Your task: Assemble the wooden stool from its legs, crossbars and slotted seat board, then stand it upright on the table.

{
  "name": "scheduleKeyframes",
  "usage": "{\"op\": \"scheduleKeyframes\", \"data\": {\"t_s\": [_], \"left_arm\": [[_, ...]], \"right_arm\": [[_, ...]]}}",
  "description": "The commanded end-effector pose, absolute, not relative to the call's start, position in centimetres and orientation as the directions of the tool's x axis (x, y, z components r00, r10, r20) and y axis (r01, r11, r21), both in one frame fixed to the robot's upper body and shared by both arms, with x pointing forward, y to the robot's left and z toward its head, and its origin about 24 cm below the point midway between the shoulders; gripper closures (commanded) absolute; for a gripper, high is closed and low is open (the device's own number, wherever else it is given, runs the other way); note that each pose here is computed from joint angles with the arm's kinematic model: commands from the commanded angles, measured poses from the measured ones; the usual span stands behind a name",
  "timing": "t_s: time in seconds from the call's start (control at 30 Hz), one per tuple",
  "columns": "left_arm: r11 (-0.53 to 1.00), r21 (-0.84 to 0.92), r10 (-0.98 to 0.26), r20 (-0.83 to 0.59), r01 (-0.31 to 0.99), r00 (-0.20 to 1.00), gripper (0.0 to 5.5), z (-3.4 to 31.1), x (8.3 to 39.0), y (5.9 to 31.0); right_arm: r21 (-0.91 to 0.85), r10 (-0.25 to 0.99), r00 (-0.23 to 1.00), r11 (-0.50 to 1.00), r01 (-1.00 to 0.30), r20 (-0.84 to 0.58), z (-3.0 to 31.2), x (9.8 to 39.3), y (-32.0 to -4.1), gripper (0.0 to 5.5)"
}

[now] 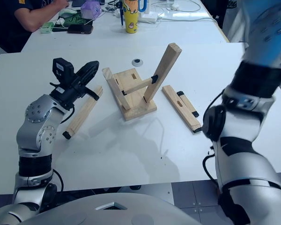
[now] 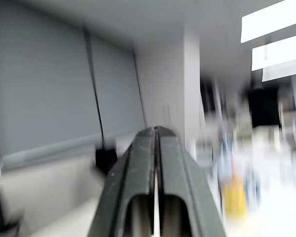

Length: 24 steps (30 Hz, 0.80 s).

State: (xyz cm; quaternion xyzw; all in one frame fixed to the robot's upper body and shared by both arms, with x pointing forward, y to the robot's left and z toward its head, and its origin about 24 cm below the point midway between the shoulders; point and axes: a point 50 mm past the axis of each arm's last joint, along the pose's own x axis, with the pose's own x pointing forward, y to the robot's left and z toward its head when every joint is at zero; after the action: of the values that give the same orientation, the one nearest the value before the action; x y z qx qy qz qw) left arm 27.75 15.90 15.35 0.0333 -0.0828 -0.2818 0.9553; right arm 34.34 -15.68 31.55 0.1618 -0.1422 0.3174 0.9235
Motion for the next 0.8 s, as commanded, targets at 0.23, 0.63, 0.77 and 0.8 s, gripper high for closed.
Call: {"op": "scheduleKeyframes", "data": {"t_s": [0.23, 0.63, 0.77, 0.8], "left_arm": [[0.846, 0.126, -0.533, 0.167, 0.518, 0.829, 5.5, 16.2, 27.6, 16.2], [0.858, 0.111, -0.514, 0.169, 0.502, 0.841, 5.5, 15.8, 27.6, 16.5], [0.863, 0.106, -0.505, 0.171, 0.494, 0.846, 5.5, 15.7, 27.6, 16.6], [0.864, 0.105, -0.504, 0.17, 0.493, 0.847, 5.5, 15.7, 27.6, 16.6]], "right_arm": [[0.361, 0.652, 0.755, 0.723, -0.589, -0.073, 18.5, 32.0, -12.4, 5.48], [0.229, 0.394, 0.73, 0.772, -0.592, 0.559, 33.7, 32.7, -15.7, 5.48], [0.102, 0.244, 0.476, 0.8, -0.591, 0.845, 43.7, 29.9, -18.5, 5.48], [0.077, 0.196, 0.39, 0.808, -0.584, 0.9, 46.2, 28.7, -19.5, 5.48]]}}
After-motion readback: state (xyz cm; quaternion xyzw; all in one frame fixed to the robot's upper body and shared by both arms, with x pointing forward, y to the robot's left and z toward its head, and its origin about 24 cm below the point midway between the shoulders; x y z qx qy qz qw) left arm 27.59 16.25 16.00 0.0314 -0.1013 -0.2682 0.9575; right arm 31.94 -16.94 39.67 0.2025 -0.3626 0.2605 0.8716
